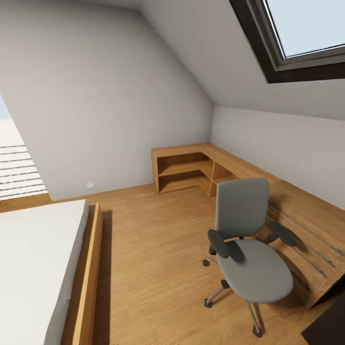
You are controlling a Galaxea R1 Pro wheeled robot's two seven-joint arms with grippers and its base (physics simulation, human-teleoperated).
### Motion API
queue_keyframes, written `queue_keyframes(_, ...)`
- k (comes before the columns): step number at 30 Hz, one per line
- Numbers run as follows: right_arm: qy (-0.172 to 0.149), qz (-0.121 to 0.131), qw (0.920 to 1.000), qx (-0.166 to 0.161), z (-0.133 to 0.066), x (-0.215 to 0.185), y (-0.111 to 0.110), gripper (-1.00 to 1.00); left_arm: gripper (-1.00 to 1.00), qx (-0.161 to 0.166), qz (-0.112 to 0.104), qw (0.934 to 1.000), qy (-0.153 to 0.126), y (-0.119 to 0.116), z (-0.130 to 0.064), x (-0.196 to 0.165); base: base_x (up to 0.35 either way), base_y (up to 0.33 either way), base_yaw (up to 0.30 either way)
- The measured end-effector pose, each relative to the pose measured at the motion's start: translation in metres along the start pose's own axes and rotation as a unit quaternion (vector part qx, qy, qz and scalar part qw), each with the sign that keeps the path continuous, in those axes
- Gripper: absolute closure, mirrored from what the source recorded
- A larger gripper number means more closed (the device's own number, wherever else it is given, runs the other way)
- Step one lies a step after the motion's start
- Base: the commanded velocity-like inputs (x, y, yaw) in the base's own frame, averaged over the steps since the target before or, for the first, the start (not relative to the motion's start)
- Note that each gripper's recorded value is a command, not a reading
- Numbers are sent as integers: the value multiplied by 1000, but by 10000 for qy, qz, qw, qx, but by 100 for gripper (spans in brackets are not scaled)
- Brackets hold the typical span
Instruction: In the bedroom, organize the workspace by keeping the computer under the desk, ensuring the monitor is on the desk, placing the keyboard on the desk next to the monitor, placing the mouse on the desk next to the keyboard, moving the folder from the swivel chair onto the desk next to the mouse, stacking the notebook on top of the folder with the pen on top of the notebook, and positioning the swivel chair next to the desk.
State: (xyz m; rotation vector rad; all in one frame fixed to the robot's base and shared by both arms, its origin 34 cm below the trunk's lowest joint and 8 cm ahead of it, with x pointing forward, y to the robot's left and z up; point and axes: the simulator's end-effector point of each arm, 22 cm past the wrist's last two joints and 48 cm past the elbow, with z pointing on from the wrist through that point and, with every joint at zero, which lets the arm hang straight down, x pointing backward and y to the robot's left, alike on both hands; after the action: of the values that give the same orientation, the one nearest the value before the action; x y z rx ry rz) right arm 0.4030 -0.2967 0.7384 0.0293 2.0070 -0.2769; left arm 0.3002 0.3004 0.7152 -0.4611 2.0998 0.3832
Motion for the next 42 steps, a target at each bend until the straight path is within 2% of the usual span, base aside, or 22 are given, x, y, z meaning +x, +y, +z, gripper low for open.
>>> queue_keyframes(5,26,-10,10000,-1,0,2,-1,-100,-100,64,-291,9988,-392,-16,17,-31,0,0,183)
queue_keyframes(9,51,-17,10000,2,-1,4,-1,-100,-100,63,-382,9977,-562,-17,25,-45,0,0,183)
queue_keyframes(14,78,-25,10000,10,-1,6,-2,-100,-100,38,-210,9997,-96,-15,31,-27,0,0,186)
queue_keyframes(18,96,-28,9999,9,-2,7,-2,-100,-100,62,-98,9999,94,-13,32,-18,0,0,199)
queue_keyframes(26,137,-35,9999,10,-3,11,-2,-100,-100,77,360,9978,548,8,19,15,4,-4,207)
queue_keyframes(34,174,-44,9998,2,-4,14,-2,-100,-100,51,581,9958,705,25,17,26,159,-129,210)
queue_keyframes(42,213,-54,9998,-4,-5,17,-2,-100,-100,44,632,9951,754,29,16,29,264,-175,211)
